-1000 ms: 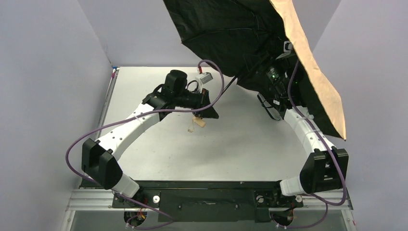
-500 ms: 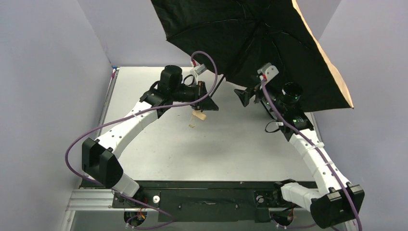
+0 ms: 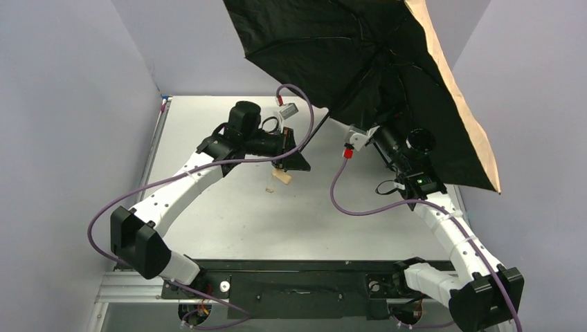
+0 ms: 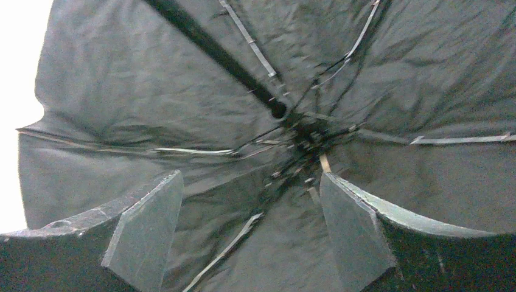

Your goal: Open the umbrella

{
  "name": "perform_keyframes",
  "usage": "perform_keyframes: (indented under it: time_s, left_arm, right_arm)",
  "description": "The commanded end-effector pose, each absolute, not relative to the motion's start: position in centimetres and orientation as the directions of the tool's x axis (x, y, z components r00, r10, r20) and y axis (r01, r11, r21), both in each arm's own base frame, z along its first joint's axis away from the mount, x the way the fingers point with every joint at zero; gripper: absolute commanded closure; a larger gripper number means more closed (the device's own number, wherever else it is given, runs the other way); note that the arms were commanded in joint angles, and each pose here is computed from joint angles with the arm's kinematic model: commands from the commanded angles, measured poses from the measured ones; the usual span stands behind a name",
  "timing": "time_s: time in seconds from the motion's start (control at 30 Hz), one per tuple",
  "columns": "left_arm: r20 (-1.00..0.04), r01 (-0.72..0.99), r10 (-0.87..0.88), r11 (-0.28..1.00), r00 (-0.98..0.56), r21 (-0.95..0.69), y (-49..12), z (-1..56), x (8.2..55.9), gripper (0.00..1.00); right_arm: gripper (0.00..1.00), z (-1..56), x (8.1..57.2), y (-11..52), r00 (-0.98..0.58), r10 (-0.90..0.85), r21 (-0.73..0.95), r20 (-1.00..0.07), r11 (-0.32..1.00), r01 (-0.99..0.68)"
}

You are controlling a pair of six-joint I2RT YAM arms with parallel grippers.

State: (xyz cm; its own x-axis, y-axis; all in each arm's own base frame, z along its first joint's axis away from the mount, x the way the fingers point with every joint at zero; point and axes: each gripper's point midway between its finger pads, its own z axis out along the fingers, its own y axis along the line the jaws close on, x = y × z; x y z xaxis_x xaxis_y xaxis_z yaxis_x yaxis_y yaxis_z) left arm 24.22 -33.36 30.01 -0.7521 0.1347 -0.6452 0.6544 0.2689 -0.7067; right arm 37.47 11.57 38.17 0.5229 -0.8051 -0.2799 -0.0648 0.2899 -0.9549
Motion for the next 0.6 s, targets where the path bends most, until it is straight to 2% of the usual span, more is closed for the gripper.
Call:
perform_keyframes:
  time_s: [0.0,0.2,0.43,0.57]
  left_arm:
    - [-0.796,0.805,0.132,0.163,-0.591,-0.571,-32.8,33.6,22.6,1.00]
    - [-0.802,0.826,0.198,0.144,-0.563,-0.544,-32.5,32.6,20.7,1.00]
    - [-0.807,0.835,0.214,0.140,-0.550,-0.532,-31.8,32.2,19.7,1.00]
    - [-0.810,0.841,0.224,0.141,-0.541,-0.522,-31.6,32.1,19.5,1.00]
  right_arm:
    - [0.23,45.6,37.0,12.2,0.547,-0.835,-0.943,0.063,0.129,0.307]
    - [0.31,45.3,38.3,13.8,0.553,-0.809,-0.930,0.199,0.023,0.367]
    - [0.49,46.1,38.8,14.6,0.566,-0.787,-0.907,0.246,0.018,0.420]
    - [0.57,43.8,38.1,16.0,0.626,-0.723,-0.921,0.292,-0.036,0.388]
